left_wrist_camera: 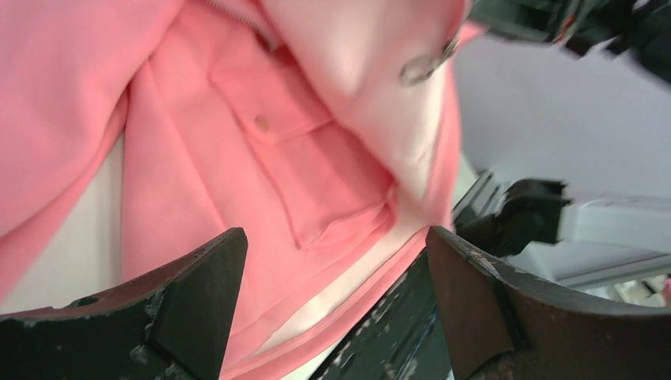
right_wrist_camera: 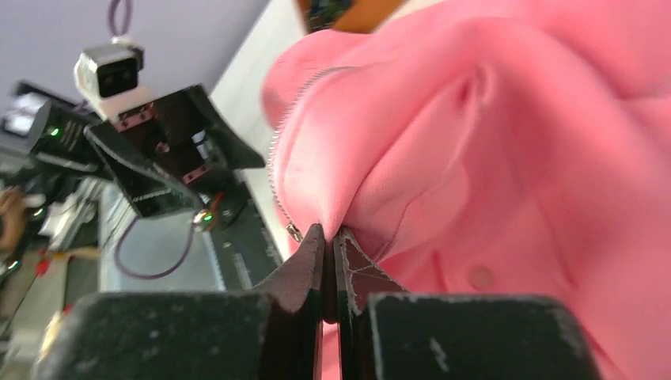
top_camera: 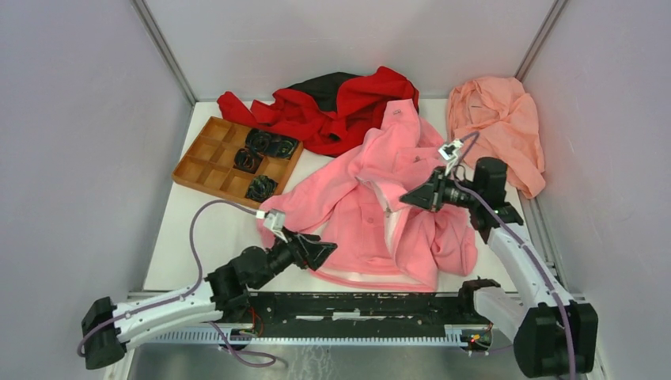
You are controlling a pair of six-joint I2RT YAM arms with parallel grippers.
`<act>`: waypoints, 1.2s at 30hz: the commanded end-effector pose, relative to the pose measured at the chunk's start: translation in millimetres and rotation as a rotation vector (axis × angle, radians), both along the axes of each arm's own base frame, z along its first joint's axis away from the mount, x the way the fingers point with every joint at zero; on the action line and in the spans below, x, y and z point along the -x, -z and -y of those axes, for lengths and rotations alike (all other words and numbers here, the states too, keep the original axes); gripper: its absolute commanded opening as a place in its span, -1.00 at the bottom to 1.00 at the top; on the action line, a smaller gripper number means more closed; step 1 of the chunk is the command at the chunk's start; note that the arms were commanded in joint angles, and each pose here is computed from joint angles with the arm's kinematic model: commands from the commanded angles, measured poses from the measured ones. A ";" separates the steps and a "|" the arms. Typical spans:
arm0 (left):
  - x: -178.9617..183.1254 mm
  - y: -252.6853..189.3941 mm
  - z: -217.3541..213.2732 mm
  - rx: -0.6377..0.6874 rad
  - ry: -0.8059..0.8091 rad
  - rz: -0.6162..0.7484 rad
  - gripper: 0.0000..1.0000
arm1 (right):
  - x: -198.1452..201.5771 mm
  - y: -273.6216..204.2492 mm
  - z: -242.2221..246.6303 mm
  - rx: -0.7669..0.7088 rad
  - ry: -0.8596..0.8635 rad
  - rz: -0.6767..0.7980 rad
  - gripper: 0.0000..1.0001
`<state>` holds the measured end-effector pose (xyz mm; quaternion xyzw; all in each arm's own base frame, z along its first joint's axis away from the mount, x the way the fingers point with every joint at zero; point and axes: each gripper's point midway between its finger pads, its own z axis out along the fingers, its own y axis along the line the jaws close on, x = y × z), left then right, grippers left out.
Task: Zip up the jacket
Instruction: Adjust the jacket at the center of the board.
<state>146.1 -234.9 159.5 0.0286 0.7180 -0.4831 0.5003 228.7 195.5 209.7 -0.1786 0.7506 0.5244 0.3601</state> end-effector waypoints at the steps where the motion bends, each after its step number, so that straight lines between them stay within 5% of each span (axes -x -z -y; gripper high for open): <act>1: 0.6 9.7 25.1 -0.026 0.065 -0.023 0.78 | 2.1 30.5 52.2 0.129 0.087 0.028 -1.00; 10: 5.2 35.0 110.6 -0.277 0.197 0.074 0.70 | -4.7 68.9 130.9 0.326 0.221 0.030 -1.00; 22: 13.3 63.6 187.5 -0.279 0.243 0.081 0.74 | -24.6 25.0 182.7 0.320 0.310 0.127 -1.00; 32: 1.9 76.8 229.3 -0.322 0.234 0.047 0.72 | -13.3 49.7 182.9 0.313 0.269 0.070 -1.00; 34: -4.2 88.7 230.0 -0.376 0.207 0.034 0.50 | -14.4 48.9 183.2 0.312 0.271 0.074 -1.00; 36: -10.1 100.6 223.2 -0.427 0.191 0.008 -0.16 | -16.9 46.2 184.5 0.310 0.277 0.080 -1.00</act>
